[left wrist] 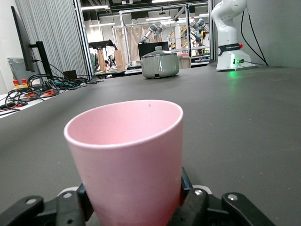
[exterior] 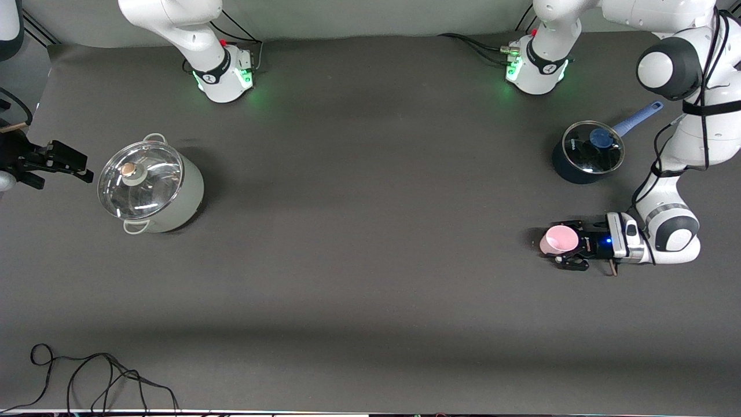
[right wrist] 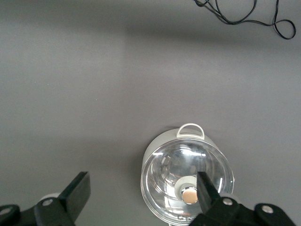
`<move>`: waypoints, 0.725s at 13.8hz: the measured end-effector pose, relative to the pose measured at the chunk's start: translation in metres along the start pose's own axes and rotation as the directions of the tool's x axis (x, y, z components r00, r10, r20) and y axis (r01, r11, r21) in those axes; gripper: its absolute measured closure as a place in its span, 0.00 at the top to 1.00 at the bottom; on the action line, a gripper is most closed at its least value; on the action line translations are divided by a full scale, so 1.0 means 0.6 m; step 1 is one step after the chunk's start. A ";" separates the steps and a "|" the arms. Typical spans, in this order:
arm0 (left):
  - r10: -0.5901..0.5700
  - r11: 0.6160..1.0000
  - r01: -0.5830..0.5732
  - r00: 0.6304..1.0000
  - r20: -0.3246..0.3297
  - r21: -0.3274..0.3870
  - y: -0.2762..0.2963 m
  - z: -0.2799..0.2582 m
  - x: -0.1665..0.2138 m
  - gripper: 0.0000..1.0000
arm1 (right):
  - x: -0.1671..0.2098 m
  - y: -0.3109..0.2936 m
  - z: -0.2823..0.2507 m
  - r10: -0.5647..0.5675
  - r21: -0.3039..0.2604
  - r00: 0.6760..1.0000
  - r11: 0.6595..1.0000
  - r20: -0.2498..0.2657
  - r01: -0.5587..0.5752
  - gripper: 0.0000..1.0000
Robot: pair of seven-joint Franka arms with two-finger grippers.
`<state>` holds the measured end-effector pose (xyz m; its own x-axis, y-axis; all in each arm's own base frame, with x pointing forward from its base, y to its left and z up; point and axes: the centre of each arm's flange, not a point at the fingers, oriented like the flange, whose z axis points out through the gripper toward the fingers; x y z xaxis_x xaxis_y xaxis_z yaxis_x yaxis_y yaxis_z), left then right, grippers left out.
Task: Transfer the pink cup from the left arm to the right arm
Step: 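Close the left gripper around the pink cup and lift it, then carry the cup with the left gripper while the right gripper approaches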
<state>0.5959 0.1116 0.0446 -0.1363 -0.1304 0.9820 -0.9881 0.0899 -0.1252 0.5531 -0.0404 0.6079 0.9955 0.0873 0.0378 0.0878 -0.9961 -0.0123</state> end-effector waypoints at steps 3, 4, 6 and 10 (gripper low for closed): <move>0.020 1.000 -0.020 1.000 -0.008 -0.019 -0.013 0.023 0.008 0.67 | 0.000 0.000 0.000 0.000 0.000 1.000 1.000 0.000 0.000 1.00; 0.032 0.999 -0.033 0.999 -0.017 -0.027 -0.022 0.037 0.014 0.67 | 0.000 0.000 0.000 0.000 0.000 1.000 1.000 0.000 0.000 1.00; 0.059 0.997 -0.062 0.997 -0.050 -0.043 -0.042 0.080 0.031 0.67 | 0.000 0.000 0.000 0.000 0.000 1.000 1.000 0.000 0.000 1.00; 0.126 0.992 -0.127 0.988 -0.087 -0.008 -0.104 0.200 0.079 0.67 | 0.000 0.000 0.000 0.000 0.000 1.000 1.000 0.000 0.000 1.00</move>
<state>0.6423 -0.0189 0.0817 -0.2530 -0.0314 0.9669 -0.9621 0.1134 -0.2481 0.5531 -0.0404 0.6079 0.9955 0.0873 0.0377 0.0878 -0.9961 -0.0123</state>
